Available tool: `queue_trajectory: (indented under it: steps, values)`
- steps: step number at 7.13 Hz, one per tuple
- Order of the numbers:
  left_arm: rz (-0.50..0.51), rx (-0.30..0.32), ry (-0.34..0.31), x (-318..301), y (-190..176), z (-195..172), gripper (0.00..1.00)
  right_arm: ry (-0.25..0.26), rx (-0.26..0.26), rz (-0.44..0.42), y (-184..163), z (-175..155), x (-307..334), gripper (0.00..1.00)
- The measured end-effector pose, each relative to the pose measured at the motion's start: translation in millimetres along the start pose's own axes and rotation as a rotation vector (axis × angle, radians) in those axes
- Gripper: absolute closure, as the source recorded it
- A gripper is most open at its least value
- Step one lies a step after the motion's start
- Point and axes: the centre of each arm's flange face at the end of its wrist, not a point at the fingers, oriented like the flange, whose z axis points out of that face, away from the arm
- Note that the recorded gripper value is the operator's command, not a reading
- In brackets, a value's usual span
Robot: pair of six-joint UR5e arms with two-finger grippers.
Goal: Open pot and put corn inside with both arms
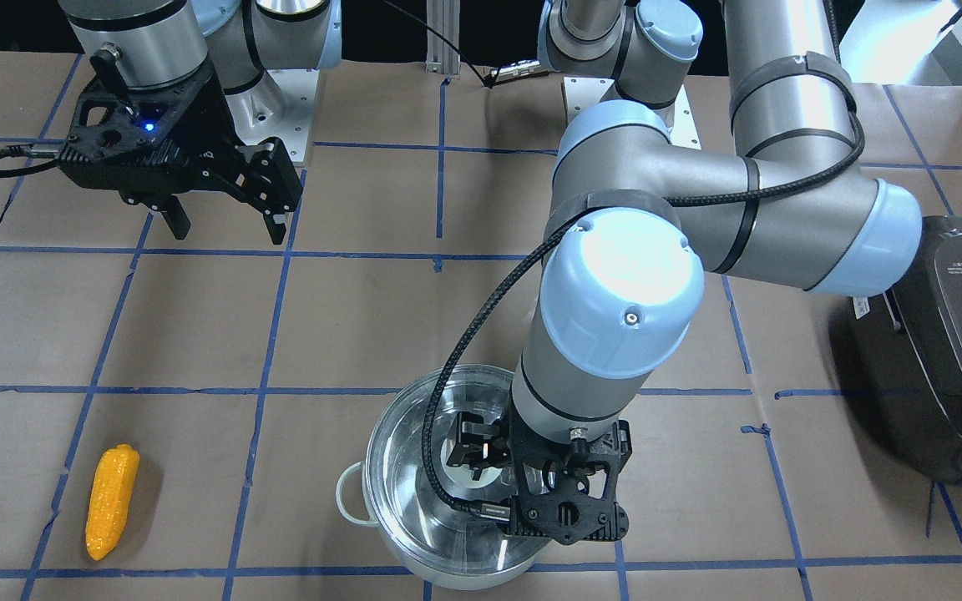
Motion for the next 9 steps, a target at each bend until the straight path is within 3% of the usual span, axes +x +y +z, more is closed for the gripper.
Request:
queue_trajectory:
  steps: [3, 9]
  values:
    - [0.02, -0.022, 0.003, 15.6, -5.4, 34.6, 0.0, -0.001, 0.002, -0.001, -0.1, -0.8, -0.5, 0.0]
    - [0.029, -0.069, -0.005, 26.3, 8.5, 55.2, 0.0, 0.0, 0.0, -0.002, 0.2, -0.6, -0.7, 0.0]
